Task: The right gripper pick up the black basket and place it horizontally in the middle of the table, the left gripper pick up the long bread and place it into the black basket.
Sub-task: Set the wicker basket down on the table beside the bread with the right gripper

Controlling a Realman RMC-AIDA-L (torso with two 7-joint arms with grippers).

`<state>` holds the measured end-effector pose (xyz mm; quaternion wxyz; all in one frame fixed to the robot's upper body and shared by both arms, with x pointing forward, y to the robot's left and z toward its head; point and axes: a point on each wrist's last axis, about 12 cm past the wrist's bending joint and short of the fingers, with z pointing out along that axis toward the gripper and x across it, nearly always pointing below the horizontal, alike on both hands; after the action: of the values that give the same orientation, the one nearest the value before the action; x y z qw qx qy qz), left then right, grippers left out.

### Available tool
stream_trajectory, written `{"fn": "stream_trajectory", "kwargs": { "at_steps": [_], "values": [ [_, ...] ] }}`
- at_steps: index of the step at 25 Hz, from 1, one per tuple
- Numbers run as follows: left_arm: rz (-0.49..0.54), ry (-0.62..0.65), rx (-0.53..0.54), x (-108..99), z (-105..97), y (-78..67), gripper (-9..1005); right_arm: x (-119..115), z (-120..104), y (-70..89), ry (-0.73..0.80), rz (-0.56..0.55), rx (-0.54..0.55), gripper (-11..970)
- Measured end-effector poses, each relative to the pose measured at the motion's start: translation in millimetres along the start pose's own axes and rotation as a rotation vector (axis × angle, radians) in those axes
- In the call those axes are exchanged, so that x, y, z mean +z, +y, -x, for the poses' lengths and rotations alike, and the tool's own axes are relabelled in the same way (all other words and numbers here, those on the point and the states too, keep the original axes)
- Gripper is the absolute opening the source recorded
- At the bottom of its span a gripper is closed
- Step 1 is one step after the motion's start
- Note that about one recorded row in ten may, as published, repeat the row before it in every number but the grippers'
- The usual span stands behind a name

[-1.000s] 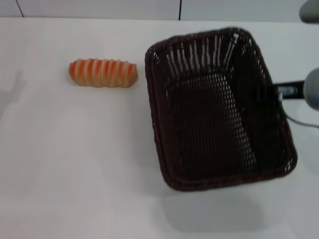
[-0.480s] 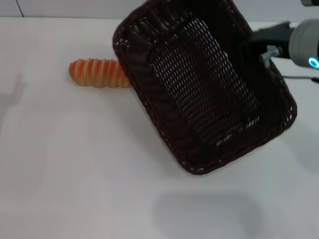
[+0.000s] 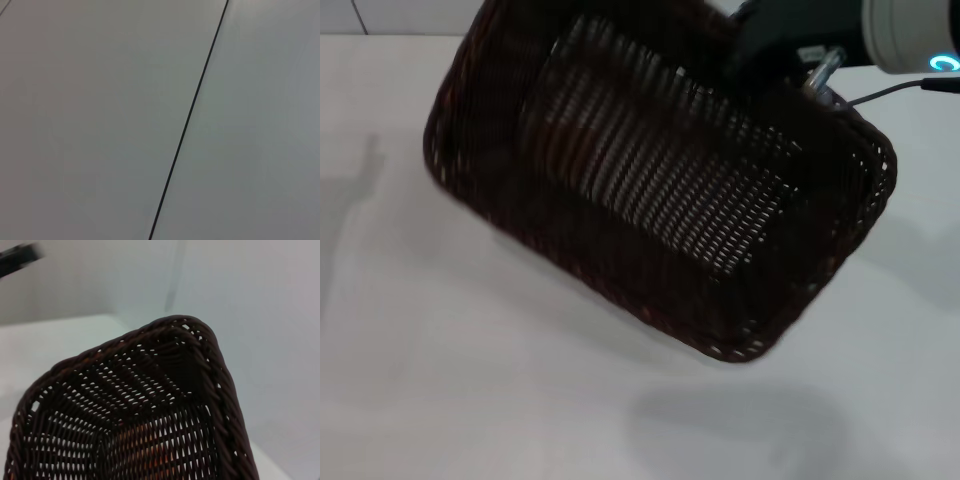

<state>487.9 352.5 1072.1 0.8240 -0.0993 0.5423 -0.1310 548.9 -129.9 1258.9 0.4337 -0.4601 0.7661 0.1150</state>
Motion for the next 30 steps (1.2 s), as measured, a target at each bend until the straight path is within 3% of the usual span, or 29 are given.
{"fn": "stream_trajectory", "kwargs": {
  "at_steps": [1, 6, 11, 16, 30],
  "values": [
    [0.006, -0.002, 0.019, 3, 0, -1.6, 859, 0, 6, 2.2, 0.032, 0.052, -0.066, 140],
    [0.030, -0.013, 0.031, 11, 3, -1.5, 859, -3, 20, 3.9, 0.079, 0.170, -0.191, 141],
    [0.059, -0.031, 0.035, 19, 7, 2.8, 859, -3, 33, 5.4, 0.121, 0.330, -0.281, 141],
    [0.064, -0.043, 0.031, 25, 7, 2.3, 859, 7, 37, 4.6, 0.169, 0.412, -0.334, 141],
    [0.065, -0.054, 0.024, 36, 8, 0.2, 860, 26, 19, 4.8, 0.252, 0.489, -0.311, 140]
  ]
}}
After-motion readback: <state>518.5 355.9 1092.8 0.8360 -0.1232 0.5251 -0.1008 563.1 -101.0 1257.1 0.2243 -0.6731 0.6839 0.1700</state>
